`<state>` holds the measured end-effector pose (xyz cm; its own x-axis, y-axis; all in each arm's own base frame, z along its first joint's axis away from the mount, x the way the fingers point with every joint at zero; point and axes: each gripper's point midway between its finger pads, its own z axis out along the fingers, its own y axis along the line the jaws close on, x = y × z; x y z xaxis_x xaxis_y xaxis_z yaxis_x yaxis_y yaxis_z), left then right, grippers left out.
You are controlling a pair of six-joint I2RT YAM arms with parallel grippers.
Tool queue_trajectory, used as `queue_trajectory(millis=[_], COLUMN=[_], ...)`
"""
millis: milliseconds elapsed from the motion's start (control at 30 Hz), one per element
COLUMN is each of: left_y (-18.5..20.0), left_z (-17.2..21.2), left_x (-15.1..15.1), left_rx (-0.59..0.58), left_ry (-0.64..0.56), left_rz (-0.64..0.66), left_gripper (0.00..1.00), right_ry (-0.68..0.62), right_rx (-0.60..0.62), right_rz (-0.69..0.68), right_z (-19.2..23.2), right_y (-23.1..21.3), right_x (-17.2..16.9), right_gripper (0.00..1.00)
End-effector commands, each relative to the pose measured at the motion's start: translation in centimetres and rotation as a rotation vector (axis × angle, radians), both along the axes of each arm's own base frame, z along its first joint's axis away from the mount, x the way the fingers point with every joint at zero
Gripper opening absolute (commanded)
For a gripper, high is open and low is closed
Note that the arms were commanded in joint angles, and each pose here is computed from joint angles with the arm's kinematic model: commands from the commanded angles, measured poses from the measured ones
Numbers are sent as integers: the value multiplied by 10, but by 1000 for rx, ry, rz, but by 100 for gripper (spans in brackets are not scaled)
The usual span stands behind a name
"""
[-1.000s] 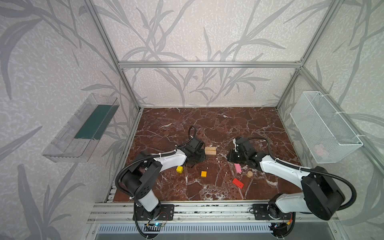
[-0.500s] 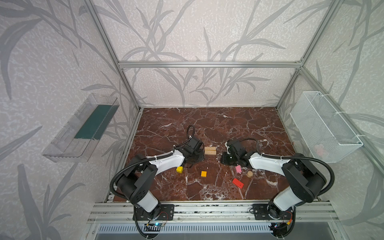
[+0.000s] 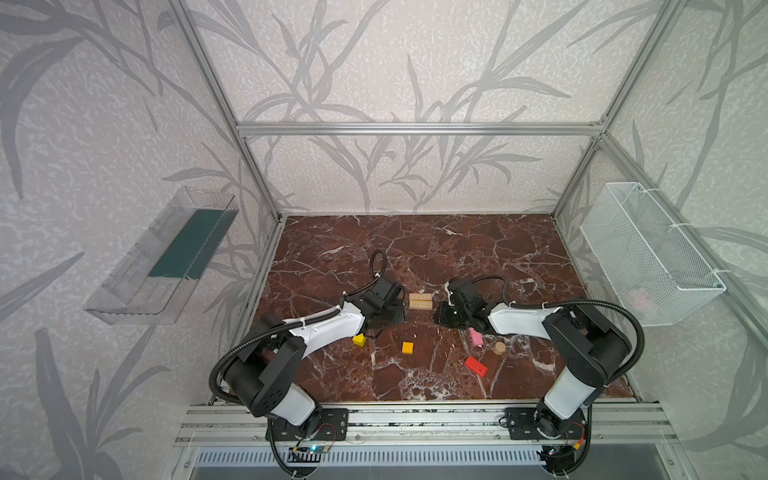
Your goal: Build the wood block tower
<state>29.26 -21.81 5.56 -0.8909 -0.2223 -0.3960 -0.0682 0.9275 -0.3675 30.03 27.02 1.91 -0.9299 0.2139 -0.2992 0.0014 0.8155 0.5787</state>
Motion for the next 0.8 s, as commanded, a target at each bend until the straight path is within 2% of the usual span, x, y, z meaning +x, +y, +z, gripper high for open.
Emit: queue_trajectory(millis=[0,767], left_y=[11,13], left_z=[-2,-1], left_x=[-5,-5], left_rx=[42,54], left_ry=[0,-2], left_rz=[11,9], left_gripper=[0,0], right_ry=[-5,0], right_rx=[11,-12], right_rz=[-6,-51], right_z=[-2,-14], right_y=[7,2], right_x=[6,10], right_gripper=[0,0])
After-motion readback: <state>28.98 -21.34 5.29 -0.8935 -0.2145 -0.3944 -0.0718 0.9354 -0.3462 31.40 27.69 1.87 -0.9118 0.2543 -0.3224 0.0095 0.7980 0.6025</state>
